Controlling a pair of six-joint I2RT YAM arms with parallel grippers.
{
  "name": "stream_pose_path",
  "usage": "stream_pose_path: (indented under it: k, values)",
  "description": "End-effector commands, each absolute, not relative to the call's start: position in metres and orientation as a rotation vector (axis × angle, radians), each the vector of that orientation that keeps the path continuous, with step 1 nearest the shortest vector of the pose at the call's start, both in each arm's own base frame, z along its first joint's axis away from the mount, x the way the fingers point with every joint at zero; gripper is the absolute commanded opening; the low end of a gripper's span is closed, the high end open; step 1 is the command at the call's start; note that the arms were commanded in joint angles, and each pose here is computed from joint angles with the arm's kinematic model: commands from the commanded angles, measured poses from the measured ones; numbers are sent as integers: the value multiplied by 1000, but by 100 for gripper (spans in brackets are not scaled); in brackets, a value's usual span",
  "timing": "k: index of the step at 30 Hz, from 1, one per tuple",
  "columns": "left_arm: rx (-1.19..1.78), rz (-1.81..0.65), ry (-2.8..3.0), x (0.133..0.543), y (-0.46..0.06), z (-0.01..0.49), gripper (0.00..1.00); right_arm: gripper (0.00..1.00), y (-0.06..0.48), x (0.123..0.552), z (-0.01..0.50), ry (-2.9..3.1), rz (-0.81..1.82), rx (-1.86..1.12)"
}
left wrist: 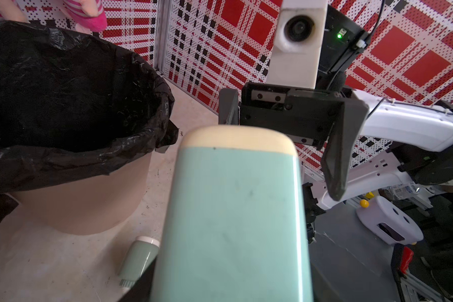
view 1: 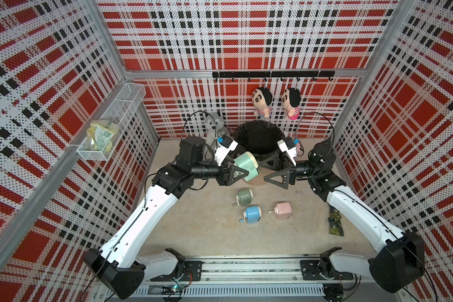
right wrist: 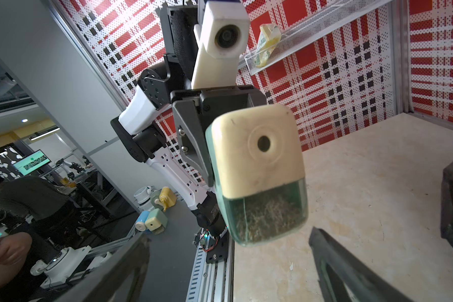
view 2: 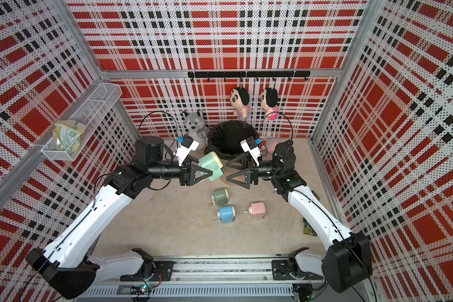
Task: Take out the pencil sharpener tray and clean the shavings
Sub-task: Open the container of the pencil sharpener.
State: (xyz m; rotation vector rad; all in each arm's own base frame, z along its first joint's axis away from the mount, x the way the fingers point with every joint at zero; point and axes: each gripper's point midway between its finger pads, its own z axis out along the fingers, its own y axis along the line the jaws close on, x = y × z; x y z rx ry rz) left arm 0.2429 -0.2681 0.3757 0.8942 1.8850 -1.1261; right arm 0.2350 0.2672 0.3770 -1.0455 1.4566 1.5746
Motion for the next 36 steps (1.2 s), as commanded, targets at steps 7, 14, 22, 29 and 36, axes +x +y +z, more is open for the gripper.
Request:
stream_pose_path:
  k: [7, 14, 22, 29, 36]
  values:
    - [956, -1135, 1822, 232, -275, 394, 50, 92, 273, 239, 378, 1417, 1628, -1059]
    - [964, -1146, 1817, 231, -277, 397, 51, 83, 279, 239, 373, 1427, 1641, -1061]
    - [965, -1144, 1827, 233, -279, 393, 51, 73, 287, 237, 369, 1432, 1655, -1067]
    - [966, -1144, 1831, 233, -279, 392, 51, 61, 288, 237, 369, 1433, 1659, -1072]
    - [973, -1147, 1836, 232, -279, 389, 50, 52, 288, 235, 369, 1424, 1663, -1087]
